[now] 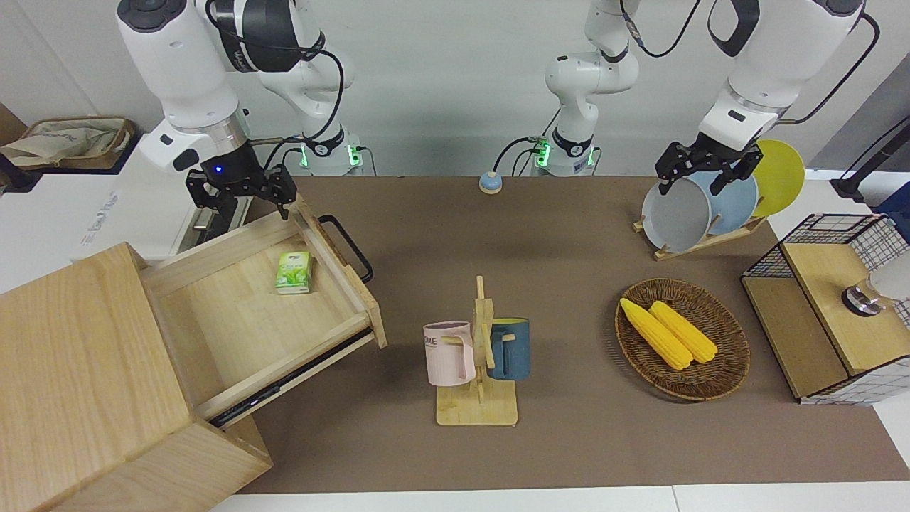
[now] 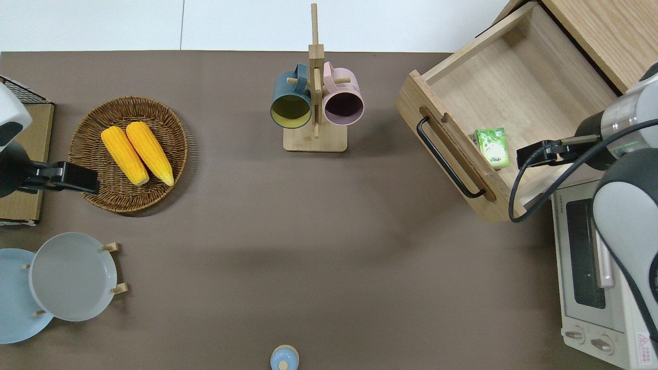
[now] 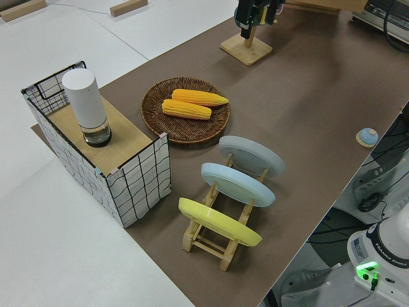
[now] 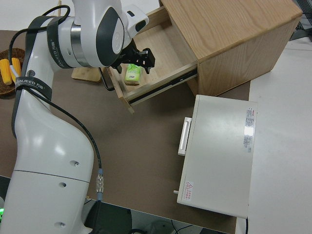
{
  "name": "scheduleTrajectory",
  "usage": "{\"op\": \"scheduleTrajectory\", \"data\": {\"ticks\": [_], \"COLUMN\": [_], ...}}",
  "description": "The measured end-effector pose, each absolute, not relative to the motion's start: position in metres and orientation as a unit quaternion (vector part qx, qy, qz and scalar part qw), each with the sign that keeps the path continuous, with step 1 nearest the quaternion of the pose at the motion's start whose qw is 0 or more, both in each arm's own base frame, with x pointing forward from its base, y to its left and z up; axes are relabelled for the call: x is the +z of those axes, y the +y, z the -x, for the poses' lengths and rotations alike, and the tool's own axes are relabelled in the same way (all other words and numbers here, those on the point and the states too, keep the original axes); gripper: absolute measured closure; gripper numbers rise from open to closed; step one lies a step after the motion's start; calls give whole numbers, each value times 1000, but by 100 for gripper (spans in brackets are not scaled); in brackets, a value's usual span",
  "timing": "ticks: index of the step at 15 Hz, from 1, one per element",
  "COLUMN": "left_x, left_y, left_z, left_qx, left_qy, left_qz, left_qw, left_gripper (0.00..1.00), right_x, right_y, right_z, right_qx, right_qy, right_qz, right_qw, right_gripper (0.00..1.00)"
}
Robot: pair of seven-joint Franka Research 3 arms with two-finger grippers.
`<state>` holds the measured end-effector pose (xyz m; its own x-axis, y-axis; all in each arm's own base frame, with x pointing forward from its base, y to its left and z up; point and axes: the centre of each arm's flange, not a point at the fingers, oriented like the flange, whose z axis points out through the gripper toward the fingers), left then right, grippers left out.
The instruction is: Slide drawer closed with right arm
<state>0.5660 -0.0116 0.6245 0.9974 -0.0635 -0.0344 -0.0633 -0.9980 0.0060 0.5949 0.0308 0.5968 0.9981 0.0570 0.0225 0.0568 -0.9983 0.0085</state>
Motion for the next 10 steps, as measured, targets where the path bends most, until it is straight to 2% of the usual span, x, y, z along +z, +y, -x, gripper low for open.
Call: {"op": "scheduleTrajectory", "data": {"ticks": [10], "left_x": [625], "left_y": [-12], "left_z": [-566], "left_qx": [-17], "left_qy": [-32], "left_qz": [-999], "left_qw": [2], "left_gripper": [0], "right_x": [597], "right_y": [33], "right_z": [-595], "right_qx": [12], "right_qy": [30], "right_qz": [-999], "right_qw": [4], "right_gripper": [0]}}
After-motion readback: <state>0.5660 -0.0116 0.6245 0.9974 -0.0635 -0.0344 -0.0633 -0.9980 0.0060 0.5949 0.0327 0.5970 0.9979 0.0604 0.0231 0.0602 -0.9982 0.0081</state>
